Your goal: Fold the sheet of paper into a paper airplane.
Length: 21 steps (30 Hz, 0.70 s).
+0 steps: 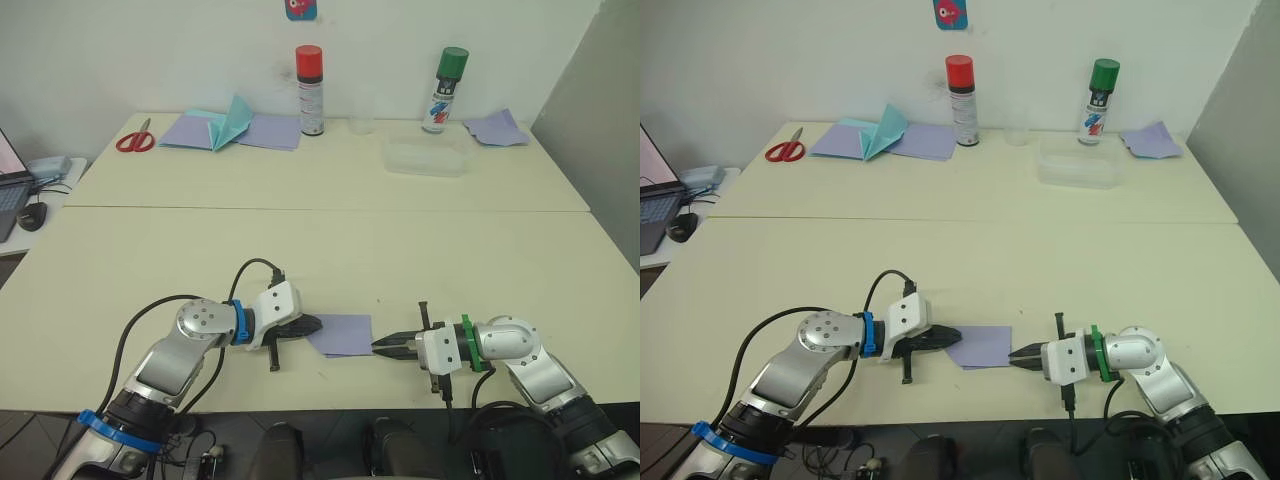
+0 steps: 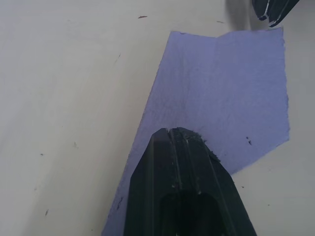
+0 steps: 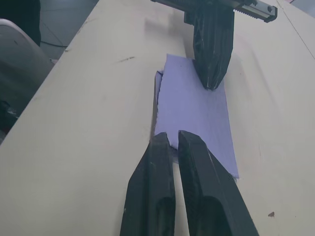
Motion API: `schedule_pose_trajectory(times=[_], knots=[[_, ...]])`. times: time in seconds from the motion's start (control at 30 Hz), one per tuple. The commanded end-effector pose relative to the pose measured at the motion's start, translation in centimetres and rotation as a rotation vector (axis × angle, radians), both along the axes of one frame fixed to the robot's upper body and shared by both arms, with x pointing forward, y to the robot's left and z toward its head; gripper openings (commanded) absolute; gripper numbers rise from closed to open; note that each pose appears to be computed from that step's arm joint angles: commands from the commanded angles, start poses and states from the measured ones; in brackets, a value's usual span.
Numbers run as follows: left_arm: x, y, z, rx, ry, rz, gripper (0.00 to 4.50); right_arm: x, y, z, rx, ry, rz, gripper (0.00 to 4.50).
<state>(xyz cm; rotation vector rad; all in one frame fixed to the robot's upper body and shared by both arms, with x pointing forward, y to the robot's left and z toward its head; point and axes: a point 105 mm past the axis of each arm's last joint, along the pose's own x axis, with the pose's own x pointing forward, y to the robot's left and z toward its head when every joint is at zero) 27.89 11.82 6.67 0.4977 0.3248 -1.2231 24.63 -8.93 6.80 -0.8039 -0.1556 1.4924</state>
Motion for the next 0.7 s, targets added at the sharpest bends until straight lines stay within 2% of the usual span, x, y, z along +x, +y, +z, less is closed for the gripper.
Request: schedule_pose_trajectory(times=[0.03, 0.47, 0.57, 0.67, 0.7], knots=[[-0.29, 0.90, -1.78, 0.060, 0.057, 0.028, 0.00, 0.04, 0.32, 0.53, 0.007, -0.054, 0.036, 0.34], [-0.14, 0.98, -1.85, 0.064, 0.046, 0.034, 0.00, 0.23, -0.25, 0.01, 0.035, -0.085, 0.031, 0.34], [-0.08, 1.01, -1.83, 0.065, 0.046, 0.033, 0.00, 0.45, -0.18, 0.25, 0.049, -0.086, 0.021, 0.94], [-0.06, 1.11, -1.82, 0.068, 0.045, 0.034, 0.00, 0.35, -0.21, -0.05, 0.028, -0.094, 0.033, 1.98], [-0.05, 1.13, -1.83, 0.069, 0.045, 0.034, 0.00, 0.30, -0.21, -0.14, 0.025, -0.093, 0.036, 1.98]])
